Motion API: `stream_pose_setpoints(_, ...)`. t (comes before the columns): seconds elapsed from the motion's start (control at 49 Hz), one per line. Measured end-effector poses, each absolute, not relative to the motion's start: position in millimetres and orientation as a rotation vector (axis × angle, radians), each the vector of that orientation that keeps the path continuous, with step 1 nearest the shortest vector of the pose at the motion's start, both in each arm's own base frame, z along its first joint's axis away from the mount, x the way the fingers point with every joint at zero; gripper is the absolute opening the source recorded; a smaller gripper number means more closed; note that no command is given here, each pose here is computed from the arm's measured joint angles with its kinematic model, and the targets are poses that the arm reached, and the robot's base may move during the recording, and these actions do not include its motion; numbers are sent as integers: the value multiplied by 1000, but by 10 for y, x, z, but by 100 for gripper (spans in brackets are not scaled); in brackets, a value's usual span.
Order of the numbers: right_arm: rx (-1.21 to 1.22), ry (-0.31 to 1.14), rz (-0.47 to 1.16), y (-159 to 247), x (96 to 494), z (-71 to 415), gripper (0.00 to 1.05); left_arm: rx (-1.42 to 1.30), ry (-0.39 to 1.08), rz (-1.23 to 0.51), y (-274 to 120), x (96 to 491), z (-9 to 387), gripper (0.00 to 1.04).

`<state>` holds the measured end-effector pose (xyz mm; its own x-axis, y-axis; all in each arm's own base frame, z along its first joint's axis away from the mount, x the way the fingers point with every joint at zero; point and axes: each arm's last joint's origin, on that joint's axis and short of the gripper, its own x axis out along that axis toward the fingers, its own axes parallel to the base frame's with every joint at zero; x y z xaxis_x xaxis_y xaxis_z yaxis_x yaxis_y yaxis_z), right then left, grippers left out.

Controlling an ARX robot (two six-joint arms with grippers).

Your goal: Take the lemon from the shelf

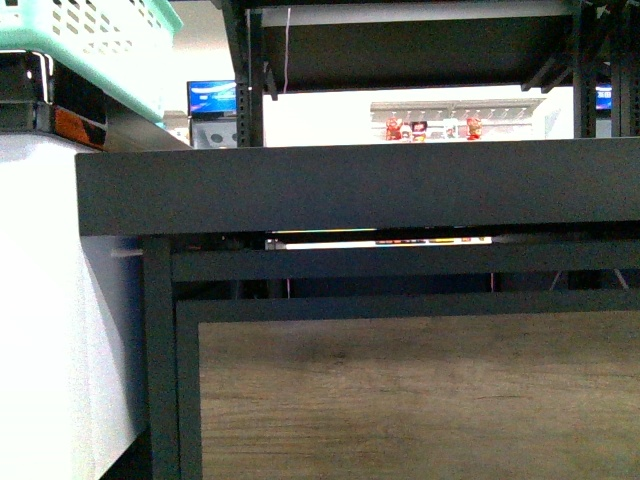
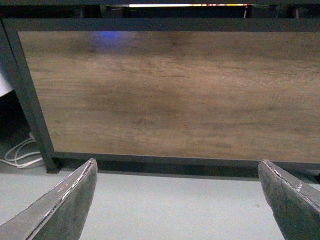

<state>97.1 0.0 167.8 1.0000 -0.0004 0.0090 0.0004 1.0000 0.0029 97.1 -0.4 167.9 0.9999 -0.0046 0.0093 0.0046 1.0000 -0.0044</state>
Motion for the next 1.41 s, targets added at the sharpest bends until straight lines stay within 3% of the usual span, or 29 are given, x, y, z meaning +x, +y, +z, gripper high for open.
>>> stream_pose_setpoints(1.407, 3, -9, 0, 0, 971, 1677, 97, -4, -9, -4, -4, 971, 1679, 97)
